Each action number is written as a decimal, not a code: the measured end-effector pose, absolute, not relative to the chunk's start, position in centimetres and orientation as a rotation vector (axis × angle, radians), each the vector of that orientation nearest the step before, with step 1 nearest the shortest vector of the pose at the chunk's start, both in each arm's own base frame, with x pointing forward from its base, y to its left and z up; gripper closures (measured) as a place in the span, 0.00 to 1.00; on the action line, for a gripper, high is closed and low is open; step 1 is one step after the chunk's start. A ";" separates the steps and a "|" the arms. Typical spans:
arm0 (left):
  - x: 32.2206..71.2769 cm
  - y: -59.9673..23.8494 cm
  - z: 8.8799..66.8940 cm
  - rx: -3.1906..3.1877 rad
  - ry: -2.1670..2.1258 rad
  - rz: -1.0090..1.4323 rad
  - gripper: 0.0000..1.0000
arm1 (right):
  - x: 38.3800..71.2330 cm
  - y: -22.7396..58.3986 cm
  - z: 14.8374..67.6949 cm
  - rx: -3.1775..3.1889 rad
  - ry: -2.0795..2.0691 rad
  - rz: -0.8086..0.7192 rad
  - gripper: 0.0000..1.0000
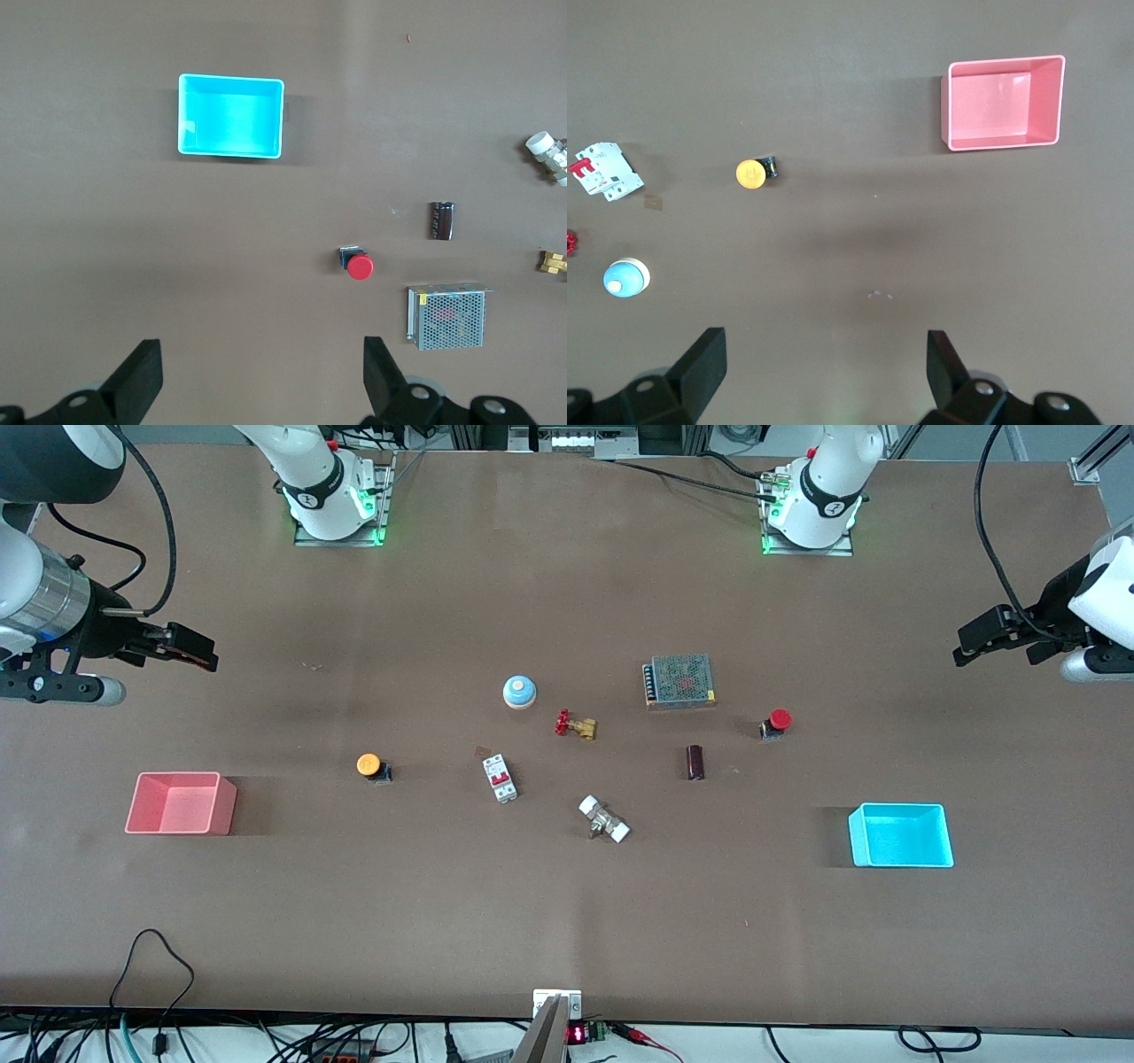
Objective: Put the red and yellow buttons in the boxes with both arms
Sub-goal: 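Reach the right gripper to the yellow button while the left gripper reaches the red button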
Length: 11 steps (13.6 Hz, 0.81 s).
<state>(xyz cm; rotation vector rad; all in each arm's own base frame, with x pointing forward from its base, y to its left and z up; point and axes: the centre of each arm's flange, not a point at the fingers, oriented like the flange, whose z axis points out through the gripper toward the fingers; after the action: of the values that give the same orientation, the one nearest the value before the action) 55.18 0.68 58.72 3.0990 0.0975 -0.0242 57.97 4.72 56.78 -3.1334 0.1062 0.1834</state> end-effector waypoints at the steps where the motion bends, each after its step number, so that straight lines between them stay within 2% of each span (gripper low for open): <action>1: 55.1 0.6 58.7 3.099 0.097 -0.026 0.00 | 58.0 4.7 56.8 -3.133 0.106 0.183 0.00; 6: 54.9 0.4 58.6 3.100 0.089 -0.040 0.00 | 58.0 4.5 56.6 -3.133 0.111 0.188 0.00; 11: 57.4 -0.4 52.5 3.090 0.067 -0.189 0.00 | 59.2 4.5 52.9 -3.131 0.115 0.265 0.00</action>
<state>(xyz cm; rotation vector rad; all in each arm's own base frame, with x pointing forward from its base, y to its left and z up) 57.35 -0.40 52.50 3.0898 0.0669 -0.1887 59.20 4.47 52.94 -3.1305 0.1148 0.2655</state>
